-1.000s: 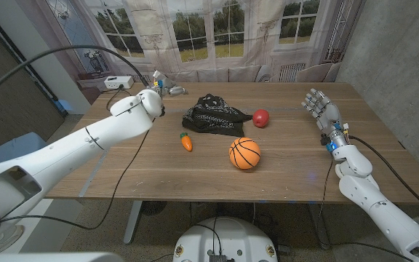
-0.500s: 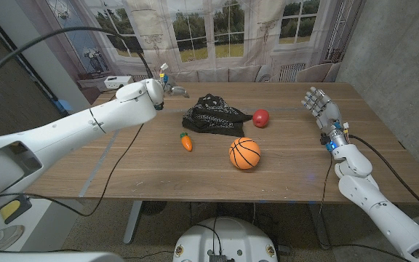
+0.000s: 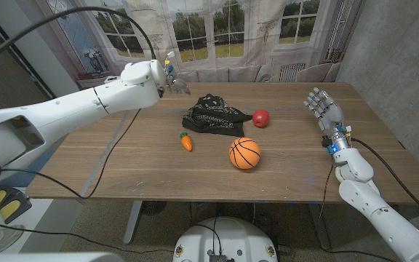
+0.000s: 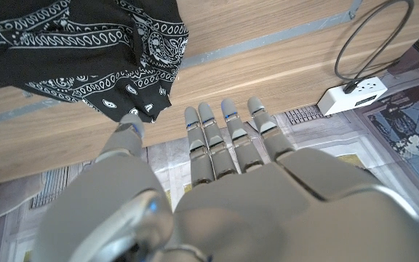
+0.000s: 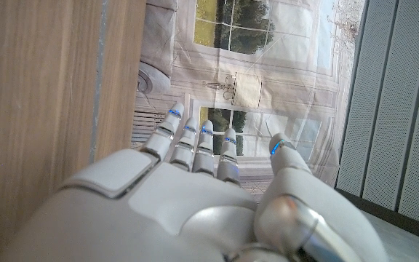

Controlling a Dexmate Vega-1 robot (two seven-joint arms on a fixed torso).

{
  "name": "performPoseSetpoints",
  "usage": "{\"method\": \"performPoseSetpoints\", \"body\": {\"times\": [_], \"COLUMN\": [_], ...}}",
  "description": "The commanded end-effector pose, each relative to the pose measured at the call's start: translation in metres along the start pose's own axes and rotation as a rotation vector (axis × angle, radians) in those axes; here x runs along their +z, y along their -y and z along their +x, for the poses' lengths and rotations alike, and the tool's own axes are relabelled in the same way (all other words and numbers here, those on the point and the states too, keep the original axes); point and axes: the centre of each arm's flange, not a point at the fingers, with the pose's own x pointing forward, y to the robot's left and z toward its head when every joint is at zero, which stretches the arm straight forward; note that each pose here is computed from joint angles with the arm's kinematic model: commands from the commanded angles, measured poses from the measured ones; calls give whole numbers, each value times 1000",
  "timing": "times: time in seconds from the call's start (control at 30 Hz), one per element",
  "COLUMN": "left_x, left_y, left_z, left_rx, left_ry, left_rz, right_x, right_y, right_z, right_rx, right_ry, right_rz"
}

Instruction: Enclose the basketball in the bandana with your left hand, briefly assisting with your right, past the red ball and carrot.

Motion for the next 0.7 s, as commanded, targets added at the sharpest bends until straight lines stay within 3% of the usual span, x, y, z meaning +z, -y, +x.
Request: {"method": "performPoseSetpoints", "body": {"times": [0.03, 0.4, 0.7], "left_x": [17, 26, 43], "left_y": [-8, -3, 4], "left_z": [7, 20, 35], "left_rx": [-59, -60, -129], "left_ry": [-59, -36, -1], "left_rz": [159, 188, 224], "right_x": [-6, -9, -11], "right_y": [6, 5, 5], "right_z": [-16, -16, -17], "right_rx": [-55, -52, -62], "right_ry": [32, 26, 29], "right_rz": [31, 34, 38]}}
